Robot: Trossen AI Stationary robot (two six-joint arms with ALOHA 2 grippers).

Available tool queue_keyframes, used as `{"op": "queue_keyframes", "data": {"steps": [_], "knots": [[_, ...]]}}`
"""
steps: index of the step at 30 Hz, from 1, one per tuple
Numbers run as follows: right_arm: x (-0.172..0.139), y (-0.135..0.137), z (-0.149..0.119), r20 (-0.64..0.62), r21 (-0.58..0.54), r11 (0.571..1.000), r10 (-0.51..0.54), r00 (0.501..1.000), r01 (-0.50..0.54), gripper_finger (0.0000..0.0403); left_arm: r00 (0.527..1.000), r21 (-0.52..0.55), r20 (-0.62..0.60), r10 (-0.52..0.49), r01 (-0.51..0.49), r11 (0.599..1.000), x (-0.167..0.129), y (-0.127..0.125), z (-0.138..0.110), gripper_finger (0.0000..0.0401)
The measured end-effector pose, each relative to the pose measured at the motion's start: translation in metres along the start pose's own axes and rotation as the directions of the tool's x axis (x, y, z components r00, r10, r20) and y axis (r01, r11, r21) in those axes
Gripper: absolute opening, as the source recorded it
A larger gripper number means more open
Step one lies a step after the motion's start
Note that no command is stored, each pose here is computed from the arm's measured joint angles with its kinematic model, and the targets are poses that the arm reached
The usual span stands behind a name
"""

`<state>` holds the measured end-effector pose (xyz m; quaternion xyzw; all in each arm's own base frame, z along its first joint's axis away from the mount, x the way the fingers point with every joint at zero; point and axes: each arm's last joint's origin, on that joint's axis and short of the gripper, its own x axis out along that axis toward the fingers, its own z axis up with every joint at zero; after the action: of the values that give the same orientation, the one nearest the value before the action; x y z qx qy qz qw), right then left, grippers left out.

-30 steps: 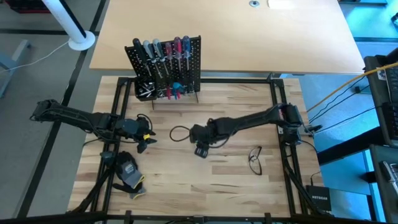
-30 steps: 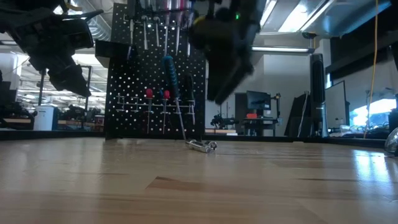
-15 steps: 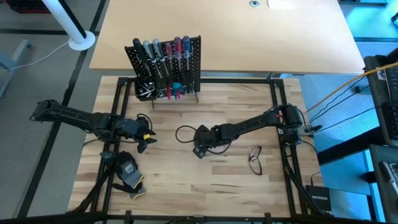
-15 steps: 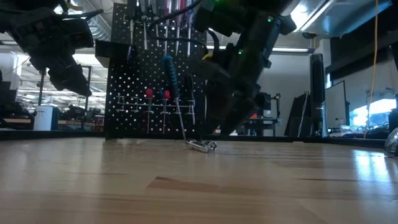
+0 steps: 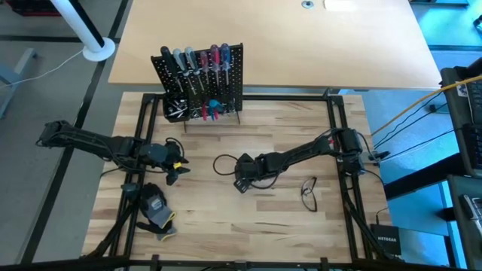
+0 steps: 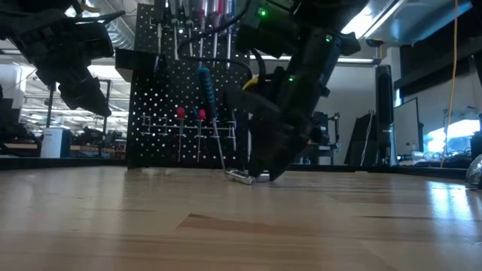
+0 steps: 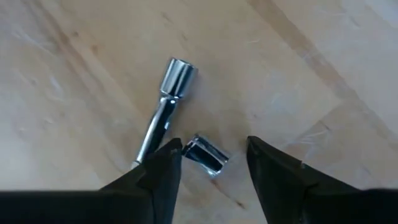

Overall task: Hang tools onto peg board
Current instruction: Put the socket into the black bin on the peg board

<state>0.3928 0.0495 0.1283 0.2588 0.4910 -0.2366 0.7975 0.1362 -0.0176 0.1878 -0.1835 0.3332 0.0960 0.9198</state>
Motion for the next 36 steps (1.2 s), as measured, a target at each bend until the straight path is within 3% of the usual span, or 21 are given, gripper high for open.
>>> {"op": "queue_keyframes", "data": {"steps": [10, 20, 24, 31, 36], "knots": [[0.001, -0.003, -0.003, -0.017, -0.121, 0.992, -0.04, 0.999, 0.038, 0.0071, 1.0, 0.007, 0.0, 0.0, 0.0, 1.0, 0.0, 0.0, 0.0, 0.0184], [0.002, -0.004, -0.003, -0.016, -0.193, 0.98, -0.051, 0.999, 0.047, 0.0005, 1.0, 0.007, 0.0, 0.0, 0.0, 1.0, 0.0, 0.0, 0.0, 0.0184], [0.002, -0.004, -0.003, -0.022, -0.19, 0.981, -0.05, 0.999, 0.045, 0.0035, 1.0, 0.007, 0.0, 0.0, 0.0, 1.0, 0.0, 0.0, 0.0, 0.0184], [-0.018, -0.007, -0.001, -0.026, -0.186, 0.982, -0.035, 0.999, 0.03, 0.0138, 1.0, 0.007, 0.0, 0.0, 0.0, 1.0, 0.0, 0.0, 0.0, 0.0184], [-0.029, -0.002, 0.008, 0.053, -0.099, 0.995, 0.004, 0.999, 0.001, 0.0195, 1.0, 0.007, -0.001, 0.001, -0.001, 1.0, 0.0, 0.0, 0.0, 0.0184]]}}
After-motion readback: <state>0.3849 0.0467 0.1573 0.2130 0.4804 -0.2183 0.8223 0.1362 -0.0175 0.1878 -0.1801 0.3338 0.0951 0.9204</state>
